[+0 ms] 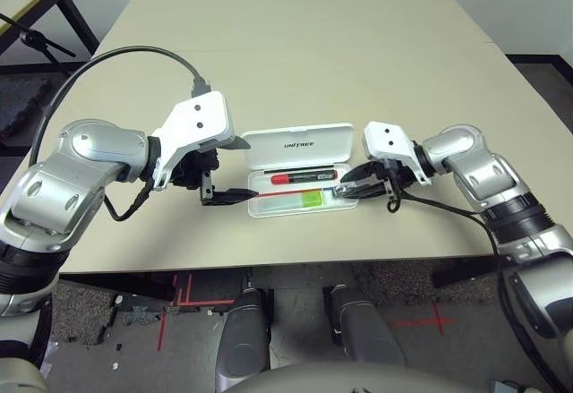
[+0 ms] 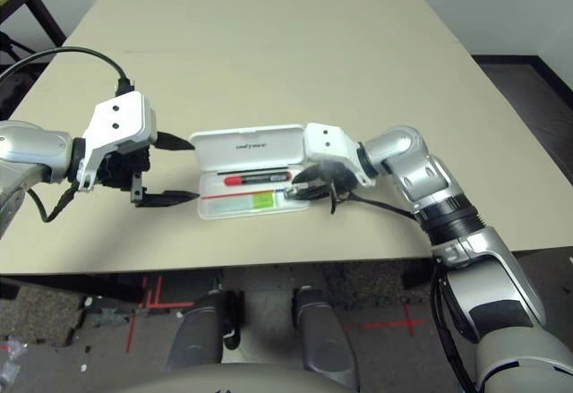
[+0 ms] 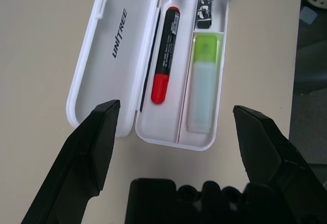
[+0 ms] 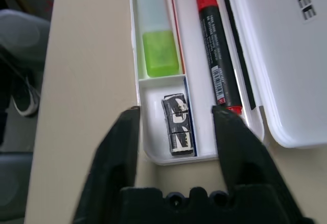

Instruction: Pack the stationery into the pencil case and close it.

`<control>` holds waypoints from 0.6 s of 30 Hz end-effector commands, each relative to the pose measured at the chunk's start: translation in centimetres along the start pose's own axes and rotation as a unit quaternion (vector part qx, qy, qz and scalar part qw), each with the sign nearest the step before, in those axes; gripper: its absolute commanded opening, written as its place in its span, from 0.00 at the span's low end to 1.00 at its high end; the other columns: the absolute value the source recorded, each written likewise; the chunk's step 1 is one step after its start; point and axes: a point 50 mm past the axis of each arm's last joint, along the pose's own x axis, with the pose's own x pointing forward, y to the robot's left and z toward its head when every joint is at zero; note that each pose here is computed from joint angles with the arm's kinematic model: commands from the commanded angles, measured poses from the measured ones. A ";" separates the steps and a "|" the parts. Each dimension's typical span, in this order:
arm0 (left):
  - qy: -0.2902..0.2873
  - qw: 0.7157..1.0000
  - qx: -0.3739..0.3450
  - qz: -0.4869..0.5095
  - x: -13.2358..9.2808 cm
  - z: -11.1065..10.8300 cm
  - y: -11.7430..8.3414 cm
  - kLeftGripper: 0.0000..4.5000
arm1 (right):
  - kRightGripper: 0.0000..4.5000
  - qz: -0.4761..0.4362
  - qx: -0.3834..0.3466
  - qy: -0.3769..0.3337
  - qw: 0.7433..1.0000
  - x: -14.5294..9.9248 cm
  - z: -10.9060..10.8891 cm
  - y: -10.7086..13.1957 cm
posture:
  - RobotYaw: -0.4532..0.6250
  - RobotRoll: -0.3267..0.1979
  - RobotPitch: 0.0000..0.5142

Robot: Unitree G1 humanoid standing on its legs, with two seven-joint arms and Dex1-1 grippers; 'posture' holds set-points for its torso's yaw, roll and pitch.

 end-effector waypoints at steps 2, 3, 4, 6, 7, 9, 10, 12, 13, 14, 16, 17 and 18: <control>0.010 1.000 0.002 0.012 -0.6 -0.3 0.2 1.00 | 0.95 -0.015 0.033 -0.007 0.999 -3.0 0.3 -0.2 | 0.39 0.62 0.24; 0.012 1.000 0.000 0.013 -0.6 -0.4 0.2 1.00 | 0.99 -0.015 0.060 -0.001 0.998 -4.2 0.1 -0.1 | 0.39 0.62 0.25; 0.013 1.000 -0.001 0.014 -0.7 -0.5 0.2 1.00 | 0.99 -0.014 0.079 0.003 0.997 -4.9 0.0 0.1 | 0.39 0.62 0.25; 0.016 1.000 -0.004 0.016 -0.8 -0.7 0.3 1.00 | 0.99 -0.018 0.105 -0.006 0.994 -6.6 0.2 0.2 | 0.39 0.62 0.25; 0.021 1.000 -0.006 0.018 -1.0 -0.9 0.3 1.00 | 0.99 -0.025 0.116 -0.008 0.993 -7.7 0.2 0.3 | 0.39 0.62 0.25; 0.030 0.999 -0.010 0.023 -1.4 -1.3 0.5 1.00 | 0.99 -0.038 0.133 -0.007 0.990 -9.6 0.0 0.7 | 0.39 0.62 0.26; 0.034 0.999 -0.012 0.026 -1.6 -1.5 0.6 1.00 | 0.99 -0.045 0.141 -0.003 0.989 -10.6 -0.2 1.0 | 0.39 0.62 0.26; 0.038 0.999 -0.016 0.031 -1.9 -1.8 0.7 1.00 | 0.99 -0.054 0.151 0.000 0.987 -11.9 -0.4 1.5 | 0.38 0.62 0.26; 0.040 0.998 -0.018 0.034 -2.1 -2.0 0.7 1.00 | 0.99 -0.060 0.156 0.000 0.986 -12.5 -0.4 1.7 | 0.38 0.62 0.26; 0.041 0.998 -0.020 0.035 -2.2 -2.1 0.8 1.00 | 0.99 -0.062 0.159 -0.001 0.985 -12.8 -0.3 1.9 | 0.38 0.62 0.26; 0.043 0.998 -0.025 0.040 -2.3 -2.4 1.0 1.00 | 0.99 -0.070 0.165 -0.002 0.984 -13.6 -0.3 2.3 | 0.37 0.62 0.26; 0.045 0.998 -0.028 0.042 -2.4 -2.6 1.0 1.00 | 0.99 -0.075 0.167 -0.001 0.983 -13.8 -0.4 2.4 | 0.37 0.62 0.26; 0.050 0.997 -0.032 0.039 -2.4 -2.8 1.0 1.00 | 0.99 -0.082 0.169 0.001 0.982 -14.0 -0.4 2.4 | 0.36 0.62 0.26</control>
